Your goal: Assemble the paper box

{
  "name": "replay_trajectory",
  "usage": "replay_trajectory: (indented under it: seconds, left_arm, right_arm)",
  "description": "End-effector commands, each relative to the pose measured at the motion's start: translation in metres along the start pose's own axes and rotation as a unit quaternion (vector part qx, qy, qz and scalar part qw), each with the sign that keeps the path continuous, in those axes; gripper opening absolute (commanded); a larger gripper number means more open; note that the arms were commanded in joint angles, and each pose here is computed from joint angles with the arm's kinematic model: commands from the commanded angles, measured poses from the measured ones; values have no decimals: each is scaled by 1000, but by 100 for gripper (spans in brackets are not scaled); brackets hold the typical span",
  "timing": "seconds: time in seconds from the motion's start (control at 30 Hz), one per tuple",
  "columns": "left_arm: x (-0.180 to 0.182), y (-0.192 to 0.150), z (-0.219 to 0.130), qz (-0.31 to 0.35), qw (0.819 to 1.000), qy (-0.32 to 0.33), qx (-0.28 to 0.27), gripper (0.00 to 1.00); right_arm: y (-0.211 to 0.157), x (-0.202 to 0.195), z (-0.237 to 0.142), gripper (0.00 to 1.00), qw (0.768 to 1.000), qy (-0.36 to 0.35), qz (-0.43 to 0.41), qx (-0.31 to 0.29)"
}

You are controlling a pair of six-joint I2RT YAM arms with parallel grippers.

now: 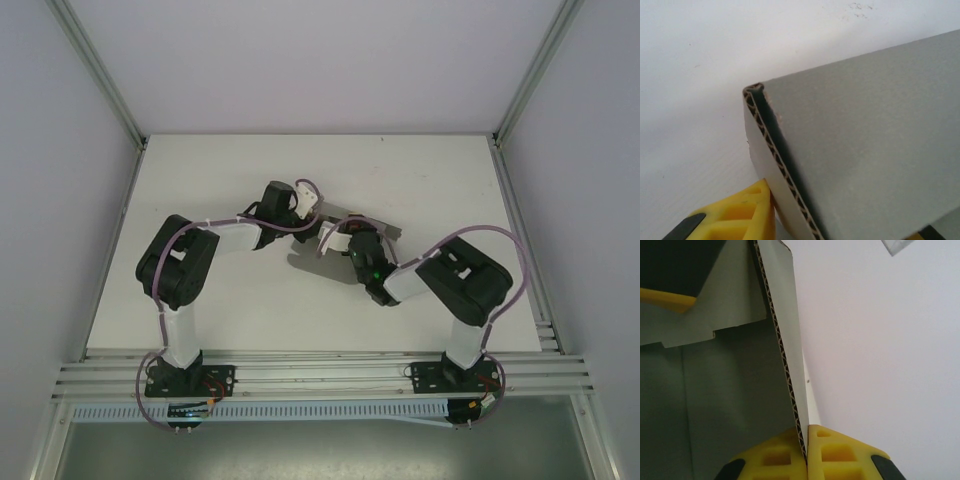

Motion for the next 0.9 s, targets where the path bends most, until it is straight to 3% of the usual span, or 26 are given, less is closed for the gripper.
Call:
replay_trajectory:
  seconds: [0.0, 0.1, 0.33, 0.53, 0.6, 0.7, 0.87]
  left_arm:
    - [17, 22, 6, -7, 997, 55, -47, 5]
    - [17, 24, 9, -13, 997, 55, -50, 0]
    - [19, 27, 9, -43, 994, 82, -57, 0]
    - [33, 25, 17, -86, 977, 196, -28, 0]
    - [32, 21, 21, -97, 977, 189, -27, 0]
    - [16, 18, 26, -90, 990, 103, -38, 0]
    - [5, 15, 25, -58, 995, 57, -48, 16]
  right_arm:
    - [13, 8, -5, 0, 991, 108, 62, -48]
    - [9, 4, -3, 0, 988, 132, 74, -38]
    - [4, 4, 7, 0, 983, 164, 78, -16]
    - [7, -3, 9, 0, 981, 170, 91, -16]
    - [6, -4, 9, 0, 980, 177, 92, -13]
    - [5, -3, 8, 0, 977, 187, 101, -13]
    - [0, -3, 7, 0, 975, 198, 102, -10]
Point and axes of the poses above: each hand's point on the last joint's axis, 136 mm out from that joint toward the fingers, its own z axis out along the fingers, its own x axis along the line the jaws close on, y = z × x, the point moved 7 cm from there along -z, back along the fingers
